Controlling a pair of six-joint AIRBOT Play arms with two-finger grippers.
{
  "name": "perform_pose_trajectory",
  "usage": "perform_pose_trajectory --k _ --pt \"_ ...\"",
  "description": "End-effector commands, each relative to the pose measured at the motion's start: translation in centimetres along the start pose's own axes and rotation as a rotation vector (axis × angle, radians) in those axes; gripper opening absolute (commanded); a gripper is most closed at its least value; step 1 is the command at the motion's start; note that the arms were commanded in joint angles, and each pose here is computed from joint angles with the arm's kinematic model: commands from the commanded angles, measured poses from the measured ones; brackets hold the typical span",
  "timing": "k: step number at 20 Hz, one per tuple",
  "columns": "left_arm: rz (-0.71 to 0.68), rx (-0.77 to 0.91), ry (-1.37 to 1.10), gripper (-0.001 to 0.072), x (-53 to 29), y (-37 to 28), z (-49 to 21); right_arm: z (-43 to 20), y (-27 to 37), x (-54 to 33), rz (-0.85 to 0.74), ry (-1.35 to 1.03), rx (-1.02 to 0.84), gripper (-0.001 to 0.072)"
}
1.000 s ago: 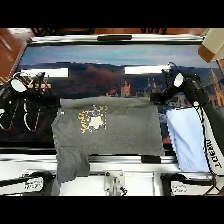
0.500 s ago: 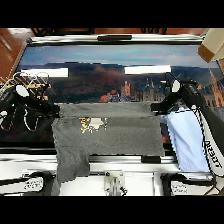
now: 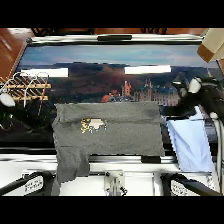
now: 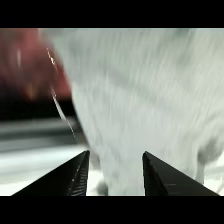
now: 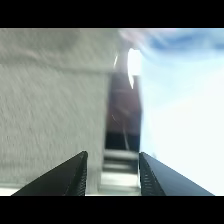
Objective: Fold the shirts.
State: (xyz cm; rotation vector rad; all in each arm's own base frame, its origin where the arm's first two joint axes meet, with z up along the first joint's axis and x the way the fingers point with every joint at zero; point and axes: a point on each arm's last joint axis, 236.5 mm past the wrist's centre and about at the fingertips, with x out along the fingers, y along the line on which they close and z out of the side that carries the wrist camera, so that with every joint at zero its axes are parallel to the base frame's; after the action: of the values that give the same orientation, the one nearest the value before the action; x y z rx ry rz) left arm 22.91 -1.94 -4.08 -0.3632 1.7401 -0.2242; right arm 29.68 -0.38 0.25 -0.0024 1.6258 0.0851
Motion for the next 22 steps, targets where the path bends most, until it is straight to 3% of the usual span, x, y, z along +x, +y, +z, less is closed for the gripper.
perform_pose_trajectory --k 1,5,18,22 --pt "-0.041 -0.057 0.026 0.0420 3.3 0.5 -6.4 -2.8 -0.9 -2.0 0.079 -0.075 0.093 0.0442" --pt "-0.048 -0.094 0.056 0.0420 7.3 1.1 -9.4 -4.8 -1.3 -2.3 0.071 -0.096 0.120 0.0458" --pt "-0.096 -0.108 0.082 0.0419 8.8 0.2 -8.4 -4.2 -0.9 -2.4 0.088 -0.122 0.121 0.0459" --pt "-0.096 -0.105 0.112 0.0379 9.2 0.1 -8.6 -5.8 -0.5 -1.9 0.102 -0.053 0.119 0.0458"
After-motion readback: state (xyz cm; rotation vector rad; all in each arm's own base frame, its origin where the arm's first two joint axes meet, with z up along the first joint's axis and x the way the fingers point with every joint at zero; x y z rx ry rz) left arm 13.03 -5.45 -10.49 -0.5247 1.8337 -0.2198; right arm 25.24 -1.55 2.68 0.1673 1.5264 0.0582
